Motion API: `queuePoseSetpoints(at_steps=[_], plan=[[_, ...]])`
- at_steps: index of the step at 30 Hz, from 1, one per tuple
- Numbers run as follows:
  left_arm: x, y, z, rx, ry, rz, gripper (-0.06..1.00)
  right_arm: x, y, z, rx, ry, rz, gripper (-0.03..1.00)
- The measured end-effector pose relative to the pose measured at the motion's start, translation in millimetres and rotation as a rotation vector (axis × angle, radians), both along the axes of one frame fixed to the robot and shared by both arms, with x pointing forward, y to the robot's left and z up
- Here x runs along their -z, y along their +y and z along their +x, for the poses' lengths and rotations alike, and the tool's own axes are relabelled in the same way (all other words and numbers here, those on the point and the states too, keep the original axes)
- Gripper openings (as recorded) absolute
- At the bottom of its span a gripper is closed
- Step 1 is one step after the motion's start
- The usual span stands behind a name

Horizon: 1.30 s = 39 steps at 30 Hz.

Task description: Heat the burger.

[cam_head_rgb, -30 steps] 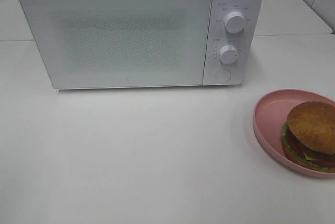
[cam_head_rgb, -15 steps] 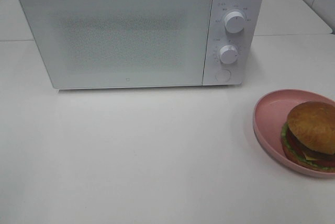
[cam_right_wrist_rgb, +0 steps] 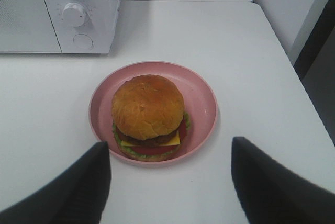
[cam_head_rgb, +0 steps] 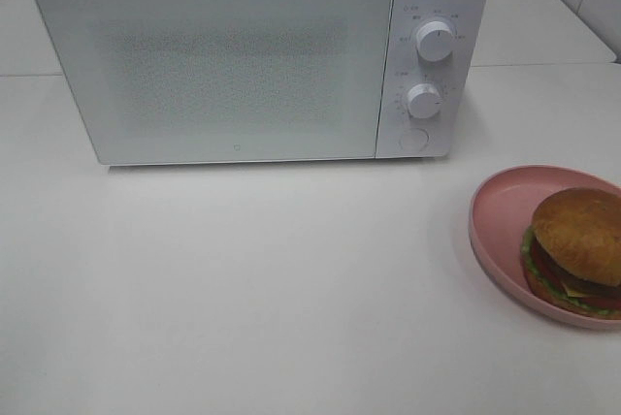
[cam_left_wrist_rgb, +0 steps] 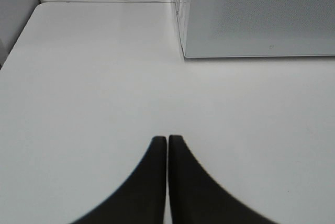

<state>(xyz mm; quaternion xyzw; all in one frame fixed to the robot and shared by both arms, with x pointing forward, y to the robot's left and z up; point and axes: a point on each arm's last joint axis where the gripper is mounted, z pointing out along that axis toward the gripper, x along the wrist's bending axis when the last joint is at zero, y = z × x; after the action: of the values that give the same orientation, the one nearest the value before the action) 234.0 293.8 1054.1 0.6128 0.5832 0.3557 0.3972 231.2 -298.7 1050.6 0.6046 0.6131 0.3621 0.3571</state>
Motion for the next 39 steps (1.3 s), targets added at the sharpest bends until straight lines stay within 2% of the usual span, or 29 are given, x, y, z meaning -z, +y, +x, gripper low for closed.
queuePoseSetpoints(at_steps=[39], plan=[[0.0, 0.0, 0.0, 0.000, 0.000, 0.000, 0.00, 0.0, 0.0, 0.0, 0.000, 0.000, 0.000, 0.61]])
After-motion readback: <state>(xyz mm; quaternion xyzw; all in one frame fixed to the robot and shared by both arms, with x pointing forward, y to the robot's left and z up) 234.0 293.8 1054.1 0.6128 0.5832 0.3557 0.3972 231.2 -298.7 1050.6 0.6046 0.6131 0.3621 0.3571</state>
